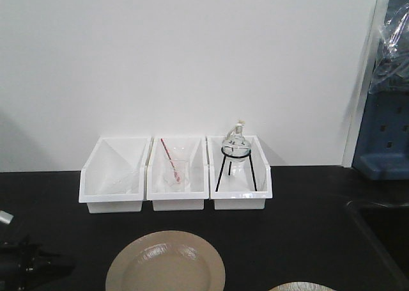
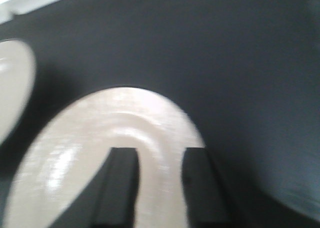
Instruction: Arrange circular plates on left workspace
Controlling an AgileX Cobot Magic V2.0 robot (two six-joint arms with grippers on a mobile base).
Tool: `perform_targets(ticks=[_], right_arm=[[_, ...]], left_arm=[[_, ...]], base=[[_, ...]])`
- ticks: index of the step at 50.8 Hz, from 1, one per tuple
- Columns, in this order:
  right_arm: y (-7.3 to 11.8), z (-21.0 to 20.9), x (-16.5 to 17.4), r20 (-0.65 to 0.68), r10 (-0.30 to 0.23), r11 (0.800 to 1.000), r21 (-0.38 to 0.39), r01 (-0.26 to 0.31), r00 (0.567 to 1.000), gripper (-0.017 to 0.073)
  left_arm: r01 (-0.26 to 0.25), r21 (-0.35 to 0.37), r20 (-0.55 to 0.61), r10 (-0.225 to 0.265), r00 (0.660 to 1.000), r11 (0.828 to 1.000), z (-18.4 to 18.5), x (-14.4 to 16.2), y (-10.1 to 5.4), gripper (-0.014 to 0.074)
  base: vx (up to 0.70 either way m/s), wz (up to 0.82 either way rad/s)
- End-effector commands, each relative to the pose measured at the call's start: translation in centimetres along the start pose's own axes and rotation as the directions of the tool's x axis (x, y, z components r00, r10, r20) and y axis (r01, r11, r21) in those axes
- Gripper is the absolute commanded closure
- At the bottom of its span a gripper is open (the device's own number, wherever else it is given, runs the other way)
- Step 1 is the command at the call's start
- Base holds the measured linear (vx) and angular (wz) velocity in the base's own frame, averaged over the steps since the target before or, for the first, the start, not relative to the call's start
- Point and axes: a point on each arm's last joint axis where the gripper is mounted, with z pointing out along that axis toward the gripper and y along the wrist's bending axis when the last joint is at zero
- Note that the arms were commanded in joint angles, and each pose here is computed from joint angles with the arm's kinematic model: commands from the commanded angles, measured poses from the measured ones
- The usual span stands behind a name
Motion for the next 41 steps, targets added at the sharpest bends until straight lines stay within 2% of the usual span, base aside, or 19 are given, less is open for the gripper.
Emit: perform_targets(ticks=[1,4,8,9,11,13,16,21,30,41], right_arm=[[-1.0,-1.3,-1.0,0.053,0.042,0.998,0.051,-0.045,0.998,0.0077],[-2.0,-1.6,-0.9,0.058,0.139,0.987,0.077,-0.144,0.989,0.0018],[-3.1,-1.3,-0.4,0.022,0.281,0.955,0.09,-0.281,0.96,-0.0006],[-3.5,-0.9,-0.1,-0.014,0.319,0.945,0.087,-0.316,0.948,-0.0004],[-3.9,-0.2,0.6,-0.091,0.357,0.934,0.068,-0.352,0.93,0.0004],[-4.1,0.6,1.1,-0.157,0.371,0.928,0.045,-0.369,0.915,0.0013],[-4.5,1.7,1.7,-0.228,0.385,0.92,0.025,-0.39,0.894,0.0027],[-5.0,2.9,2.4,-0.288,0.424,0.897,0.004,-0.442,0.859,0.0041],[-5.6,4.6,2.9,-0.32,0.443,0.876,-0.043,-0.48,0.837,0.0041],[-4.4,6.9,3.4,-0.373,0.414,0.873,-0.096,-0.478,0.831,0.005]], left_arm=[[-0.111,0.08,0.084,0.105,0.991,0.991,-2.1,-1.3,-4.3,0.0603],[-0.163,0.051,0.116,0.156,0.981,0.985,-2.8,-1.4,-5.5,0.0598],[-0.231,0.001,0.153,0.228,0.961,0.973,-4.0,-1.2,-7.3,0.0597],[-0.245,-0.024,0.159,0.245,0.956,0.969,-4.3,-1.0,-7.6,0.0597],[-0.277,-0.071,0.162,0.285,0.945,0.958,-4.9,-0.5,-8.2,0.0597],[-0.298,-0.108,0.153,0.312,0.937,0.948,-5.3,0.0,-8.5,0.0597],[-0.309,-0.139,0.151,0.329,0.932,0.941,-5.6,0.7,-8.7,0.0597],[-0.304,-0.156,0.162,0.328,0.931,0.94,-6.0,1.7,-9.0,0.0597],[-0.31,-0.163,0.169,0.336,0.927,0.937,-6.3,2.6,-9.5,0.0597],[-0.312,-0.126,0.169,0.33,0.929,0.942,-6.3,2.8,-9.9,0.0597]], base=[[0.0,0.0],[0.0,0.0],[0.0,0.0],[0.0,0.0],[0.0,0.0],[0.0,0.0],[0.0,0.0],[0.0,0.0],[0.0,0.0],[0.0,0.0]])
